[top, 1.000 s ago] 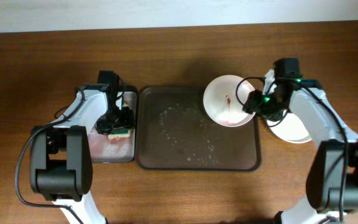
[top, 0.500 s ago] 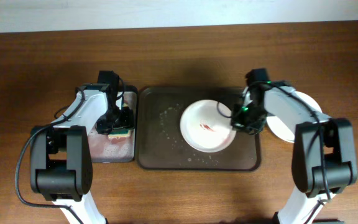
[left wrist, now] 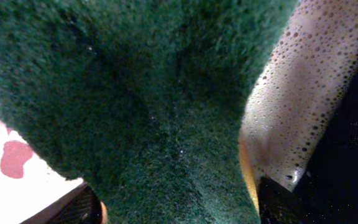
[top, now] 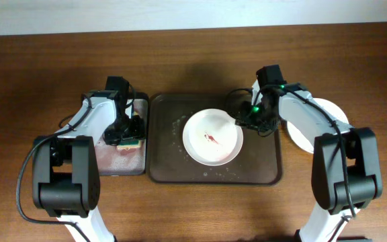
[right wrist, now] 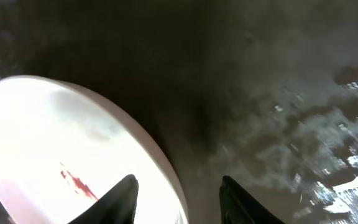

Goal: Clean dirty plates on tray and stack at the side
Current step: 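Hold the plate with the right gripper while the left gripper wets the sponge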

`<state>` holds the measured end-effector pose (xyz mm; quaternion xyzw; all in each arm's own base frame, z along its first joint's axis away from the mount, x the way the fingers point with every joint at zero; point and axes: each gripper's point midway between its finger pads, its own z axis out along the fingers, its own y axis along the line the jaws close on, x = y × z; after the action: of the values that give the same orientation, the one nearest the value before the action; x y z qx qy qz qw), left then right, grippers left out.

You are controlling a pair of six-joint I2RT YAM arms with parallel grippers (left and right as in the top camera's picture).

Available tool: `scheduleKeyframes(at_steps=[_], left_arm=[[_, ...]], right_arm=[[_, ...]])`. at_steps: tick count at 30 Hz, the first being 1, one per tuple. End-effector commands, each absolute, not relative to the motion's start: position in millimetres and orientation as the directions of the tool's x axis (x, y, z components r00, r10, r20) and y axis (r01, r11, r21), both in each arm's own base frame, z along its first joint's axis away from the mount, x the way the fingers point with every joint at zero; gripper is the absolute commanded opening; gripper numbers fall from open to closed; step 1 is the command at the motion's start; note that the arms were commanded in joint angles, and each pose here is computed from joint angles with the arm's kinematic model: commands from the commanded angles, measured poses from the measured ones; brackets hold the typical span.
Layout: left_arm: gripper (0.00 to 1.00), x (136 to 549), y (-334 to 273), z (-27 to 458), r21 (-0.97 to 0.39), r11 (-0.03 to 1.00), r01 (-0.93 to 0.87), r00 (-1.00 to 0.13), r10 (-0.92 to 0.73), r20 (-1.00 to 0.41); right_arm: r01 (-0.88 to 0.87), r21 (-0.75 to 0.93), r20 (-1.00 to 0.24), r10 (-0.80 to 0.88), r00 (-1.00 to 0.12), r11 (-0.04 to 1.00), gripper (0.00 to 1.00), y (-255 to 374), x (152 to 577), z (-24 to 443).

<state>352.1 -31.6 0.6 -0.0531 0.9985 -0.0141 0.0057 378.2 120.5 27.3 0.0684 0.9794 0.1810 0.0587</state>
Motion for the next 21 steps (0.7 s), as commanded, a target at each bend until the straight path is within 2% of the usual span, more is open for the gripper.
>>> scheduleKeyframes(at_steps=[1, 2, 3, 4, 7, 9, 12, 15, 16, 18, 19, 21], left_arm=[[0.73, 346, -32, -2, -0.034, 0.993, -0.109, -0.994, -0.109, 0.008], [0.73, 346, -32, -2, -0.033, 0.993, -0.109, -0.994, -0.109, 0.008], [0.73, 346, -32, -2, -0.034, 0.993, -0.109, -0.994, -0.109, 0.008], [0.73, 346, -32, -2, -0.034, 0.993, -0.109, -0.994, -0.109, 0.008], [0.73, 346, -32, -2, -0.034, 0.993, -0.109, -0.994, -0.109, 0.008], [0.73, 345, -32, -2, -0.033, 0.993, -0.109, -0.994, -0.109, 0.009], [0.73, 345, -32, -2, -0.033, 0.993, -0.109, -0.994, -0.109, 0.008], [0.73, 346, -32, -2, -0.033, 0.993, -0.109, -0.994, -0.109, 0.008], [0.73, 346, -32, -2, -0.033, 0.993, -0.109, -0.994, -0.109, 0.008], [0.73, 346, -32, -2, -0.033, 0.993, -0.109, -0.994, -0.109, 0.008], [0.73, 346, -32, -2, -0.033, 0.993, -0.109, -0.994, -0.109, 0.008], [0.73, 345, -32, -2, -0.033, 0.993, -0.109, -0.994, -0.109, 0.008]], right_arm=[[0.052, 0.283, -0.131, 0.092, -0.987, 0.958, 0.44, 125, 377, 17], [0.066, 0.240, -0.142, 0.102, -0.985, 0.969, 0.42, 119, 377, 14], [0.065, 0.234, -0.147, 0.102, -0.984, 0.970, 0.29, 118, 378, 14], [0.066, 0.234, -0.146, 0.102, -0.984, 0.970, 0.23, 118, 378, 14], [0.074, 0.223, -0.110, 0.101, -0.989, 0.972, 0.15, 116, 369, 11], [0.082, 0.214, -0.079, 0.101, -0.992, 0.973, 0.04, 114, 359, 6], [0.135, 0.190, 0.002, 0.137, -0.991, 0.972, 0.04, 109, 338, -1], [0.353, 0.168, 0.148, 0.330, -0.932, 0.920, 0.04, 111, 313, -1], [0.357, 0.185, 0.159, 0.331, -0.930, 0.916, 0.08, 114, 312, 0], [0.356, 0.192, 0.139, 0.334, -0.932, 0.915, 0.43, 113, 317, 0], [0.355, 0.196, 0.119, 0.337, -0.934, 0.914, 0.45, 112, 323, -1], [0.347, 0.210, 0.070, 0.340, -0.938, 0.914, 0.41, 111, 335, -1]])
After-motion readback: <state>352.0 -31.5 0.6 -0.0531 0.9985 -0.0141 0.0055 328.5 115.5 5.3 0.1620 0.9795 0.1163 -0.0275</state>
